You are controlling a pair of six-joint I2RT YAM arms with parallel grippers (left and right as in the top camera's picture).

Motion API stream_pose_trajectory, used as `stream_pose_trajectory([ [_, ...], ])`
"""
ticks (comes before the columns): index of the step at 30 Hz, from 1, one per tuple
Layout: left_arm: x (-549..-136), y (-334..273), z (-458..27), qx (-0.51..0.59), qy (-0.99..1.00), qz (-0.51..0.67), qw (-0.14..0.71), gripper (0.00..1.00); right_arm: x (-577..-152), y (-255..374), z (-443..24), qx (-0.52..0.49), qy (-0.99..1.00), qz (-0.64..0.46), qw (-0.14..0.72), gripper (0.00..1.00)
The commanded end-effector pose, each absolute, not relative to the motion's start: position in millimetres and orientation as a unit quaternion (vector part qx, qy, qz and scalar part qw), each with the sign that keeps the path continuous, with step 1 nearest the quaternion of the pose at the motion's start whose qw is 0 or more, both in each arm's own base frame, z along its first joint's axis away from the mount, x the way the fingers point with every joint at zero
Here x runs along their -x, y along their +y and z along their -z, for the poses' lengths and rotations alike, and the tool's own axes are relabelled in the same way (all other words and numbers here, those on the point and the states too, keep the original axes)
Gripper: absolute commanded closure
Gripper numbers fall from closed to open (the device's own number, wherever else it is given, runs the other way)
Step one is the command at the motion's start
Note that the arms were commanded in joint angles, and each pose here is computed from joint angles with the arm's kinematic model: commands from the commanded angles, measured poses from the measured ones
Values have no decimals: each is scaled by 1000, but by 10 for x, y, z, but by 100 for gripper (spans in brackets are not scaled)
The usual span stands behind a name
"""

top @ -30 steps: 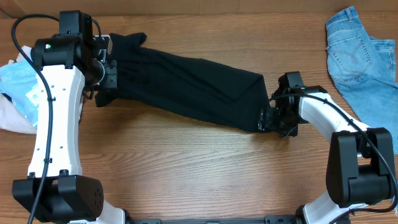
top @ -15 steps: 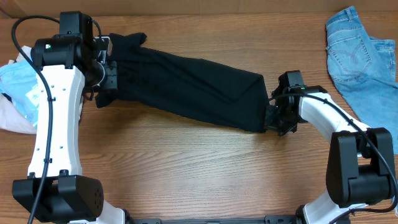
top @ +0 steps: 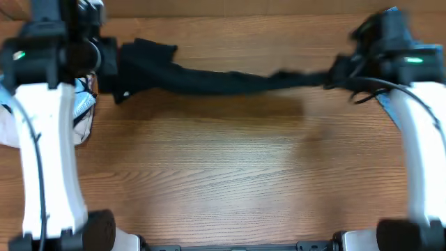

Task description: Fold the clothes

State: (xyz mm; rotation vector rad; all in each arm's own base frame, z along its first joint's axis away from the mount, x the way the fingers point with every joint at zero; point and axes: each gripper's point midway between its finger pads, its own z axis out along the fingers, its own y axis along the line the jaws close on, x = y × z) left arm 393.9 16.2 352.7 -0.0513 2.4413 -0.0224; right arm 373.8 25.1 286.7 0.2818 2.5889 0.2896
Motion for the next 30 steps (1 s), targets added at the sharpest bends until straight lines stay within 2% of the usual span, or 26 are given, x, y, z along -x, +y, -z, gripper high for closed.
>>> stream_pose_trajectory([
  [1,-3660,144,-4277,31,897,13,440,96,-3542,122,-3644,-106,928,-97,344,96],
  [9,-3250,128,-5008,40,842,17,538,96,-3072,65,-4532,-104,887,-90,441,96],
  [15,-3077,233,-5340,70,804,-1,591,96,-2953,-60,-4741,-119,869,-60,476,96],
  [21,-3346,246,-5235,70,811,0,580,95,-3255,-79,-4523,-122,885,-54,445,96],
  [30,-4453,180,-4306,55,873,29,484,96,-4204,-100,-3570,-126,933,-42,334,96],
])
